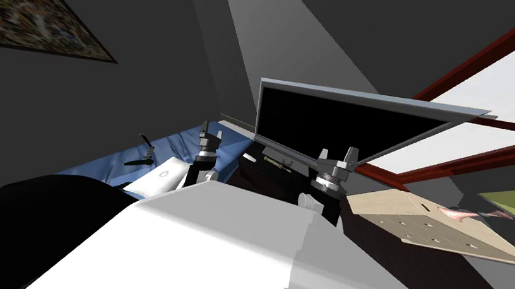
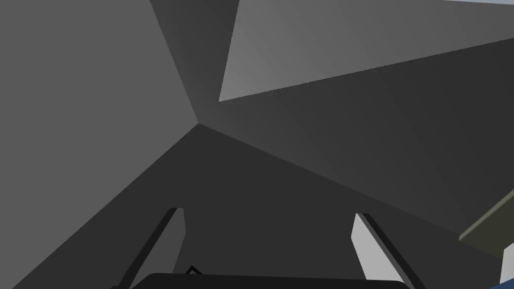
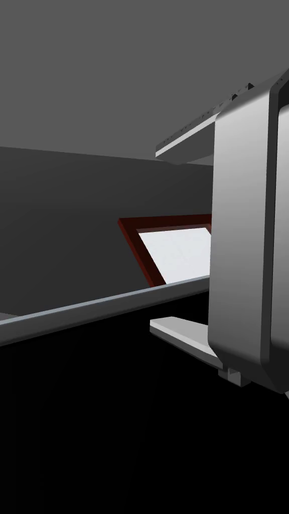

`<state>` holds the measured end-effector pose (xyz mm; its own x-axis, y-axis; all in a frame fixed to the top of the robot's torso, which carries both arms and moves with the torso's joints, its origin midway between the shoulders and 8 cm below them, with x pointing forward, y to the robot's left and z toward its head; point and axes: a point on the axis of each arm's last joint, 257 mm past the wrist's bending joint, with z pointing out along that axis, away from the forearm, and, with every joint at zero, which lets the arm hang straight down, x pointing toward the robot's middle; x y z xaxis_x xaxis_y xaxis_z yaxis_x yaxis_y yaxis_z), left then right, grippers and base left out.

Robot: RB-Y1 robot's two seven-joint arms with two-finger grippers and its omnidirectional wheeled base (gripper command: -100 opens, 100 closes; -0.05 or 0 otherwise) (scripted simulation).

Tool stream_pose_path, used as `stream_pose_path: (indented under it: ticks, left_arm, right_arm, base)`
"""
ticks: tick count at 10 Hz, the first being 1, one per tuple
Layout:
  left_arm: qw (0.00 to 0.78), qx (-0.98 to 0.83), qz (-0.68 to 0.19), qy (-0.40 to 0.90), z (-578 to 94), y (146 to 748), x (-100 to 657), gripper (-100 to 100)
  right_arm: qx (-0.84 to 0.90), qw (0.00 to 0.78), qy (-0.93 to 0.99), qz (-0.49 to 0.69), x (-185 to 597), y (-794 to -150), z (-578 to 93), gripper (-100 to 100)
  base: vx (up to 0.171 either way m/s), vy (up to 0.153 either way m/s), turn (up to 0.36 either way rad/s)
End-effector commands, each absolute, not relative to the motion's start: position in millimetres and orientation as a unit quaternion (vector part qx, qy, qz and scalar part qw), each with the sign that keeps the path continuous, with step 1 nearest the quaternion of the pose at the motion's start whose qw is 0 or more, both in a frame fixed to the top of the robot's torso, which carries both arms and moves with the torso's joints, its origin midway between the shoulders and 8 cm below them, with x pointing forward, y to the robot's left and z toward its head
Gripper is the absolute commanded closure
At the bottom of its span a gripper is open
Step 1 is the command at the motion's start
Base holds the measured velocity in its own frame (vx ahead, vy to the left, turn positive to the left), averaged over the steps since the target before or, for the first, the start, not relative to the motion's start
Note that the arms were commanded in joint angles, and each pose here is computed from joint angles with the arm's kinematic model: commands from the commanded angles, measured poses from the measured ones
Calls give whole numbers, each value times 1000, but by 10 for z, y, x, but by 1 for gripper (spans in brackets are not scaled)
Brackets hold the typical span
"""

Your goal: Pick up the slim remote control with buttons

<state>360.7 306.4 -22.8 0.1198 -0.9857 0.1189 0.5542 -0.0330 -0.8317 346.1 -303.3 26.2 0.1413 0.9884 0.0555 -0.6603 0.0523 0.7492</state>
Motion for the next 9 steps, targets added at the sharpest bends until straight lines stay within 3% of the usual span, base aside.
stream_pose_path:
  ticks: [1,6,9]
  left_arm:
    - [635,-385,-601,296,-261,3077,3666,-100]
    - [617,-408,-586,332,-473,3281,3933,-100]
    - [599,-443,-571,344,-703,3520,4151,-100]
  right_arm:
    - [327,681,250,605,3461,-3033,262,0]
    - [327,681,251,605,3461,-3033,262,0]
    - [327,681,251,605,3461,-3033,263,0]
  base:
    - [6,48,-114]
    - [-17,140,-187]
    - [-36,179,-322]
